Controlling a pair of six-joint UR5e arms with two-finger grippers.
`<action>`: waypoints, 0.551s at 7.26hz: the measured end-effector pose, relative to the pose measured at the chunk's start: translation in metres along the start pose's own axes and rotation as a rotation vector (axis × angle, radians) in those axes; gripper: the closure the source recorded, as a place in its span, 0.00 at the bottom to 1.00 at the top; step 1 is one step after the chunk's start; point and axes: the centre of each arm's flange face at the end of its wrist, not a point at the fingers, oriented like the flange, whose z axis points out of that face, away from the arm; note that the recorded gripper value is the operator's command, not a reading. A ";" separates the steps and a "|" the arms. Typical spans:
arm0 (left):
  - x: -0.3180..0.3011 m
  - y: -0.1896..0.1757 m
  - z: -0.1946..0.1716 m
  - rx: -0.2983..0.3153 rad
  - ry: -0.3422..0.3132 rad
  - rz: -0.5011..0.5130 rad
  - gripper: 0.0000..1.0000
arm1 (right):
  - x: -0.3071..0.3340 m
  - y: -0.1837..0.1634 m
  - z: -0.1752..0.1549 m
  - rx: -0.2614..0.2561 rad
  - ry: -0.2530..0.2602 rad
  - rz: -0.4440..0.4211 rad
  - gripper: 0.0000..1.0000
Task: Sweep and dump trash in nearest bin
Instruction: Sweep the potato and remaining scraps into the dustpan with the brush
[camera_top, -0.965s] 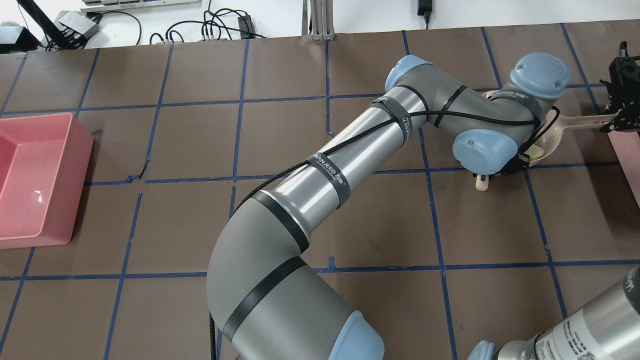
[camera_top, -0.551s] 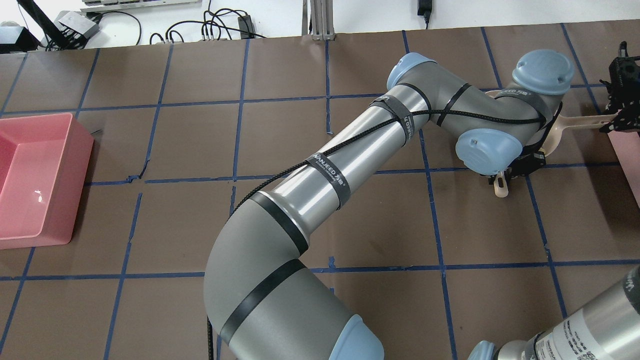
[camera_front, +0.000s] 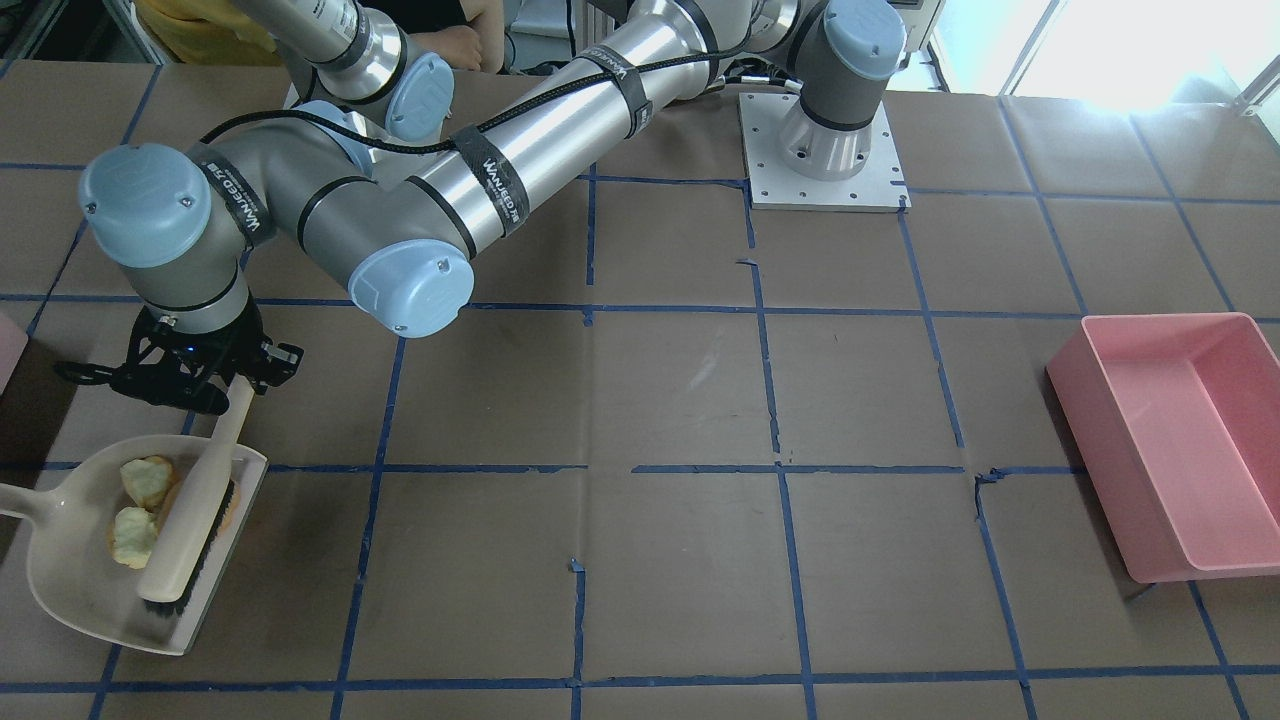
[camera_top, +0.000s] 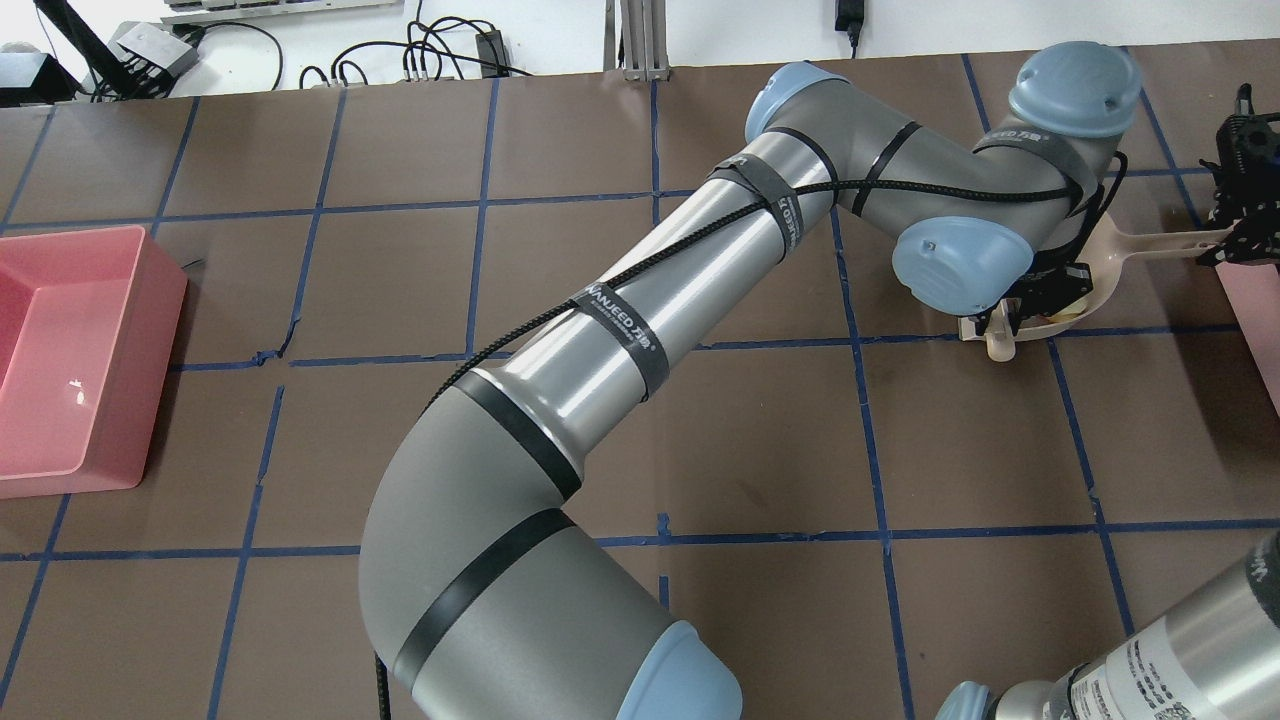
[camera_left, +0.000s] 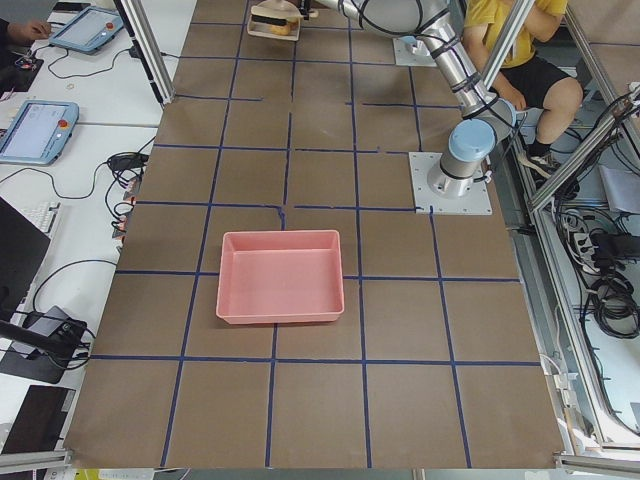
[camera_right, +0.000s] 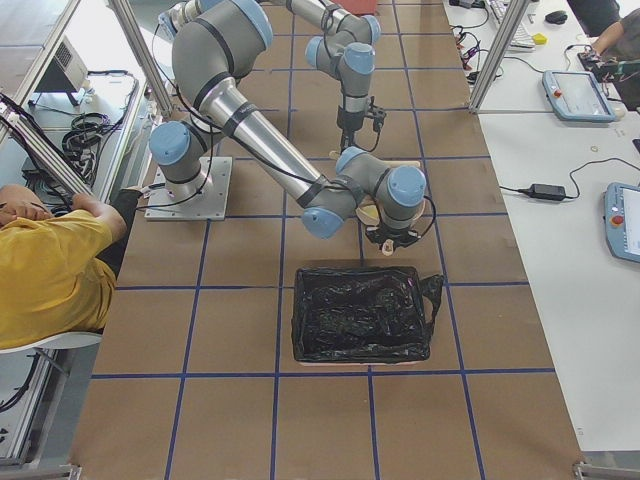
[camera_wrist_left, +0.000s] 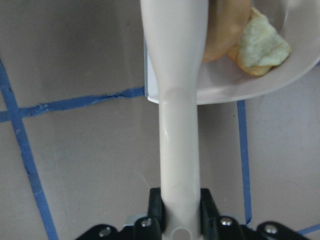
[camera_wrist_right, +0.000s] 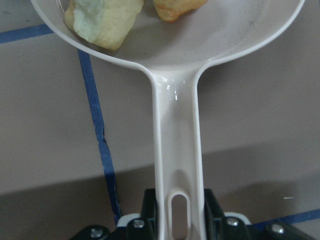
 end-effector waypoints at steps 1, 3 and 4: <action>-0.004 -0.001 -0.003 0.002 -0.002 0.005 0.98 | 0.000 0.000 0.000 0.001 0.000 0.000 1.00; -0.012 -0.004 -0.015 0.017 -0.018 0.010 0.98 | 0.000 0.002 0.000 0.024 0.011 0.008 1.00; -0.027 -0.010 -0.029 0.025 -0.049 0.000 0.98 | 0.000 0.004 -0.001 0.040 0.020 0.013 1.00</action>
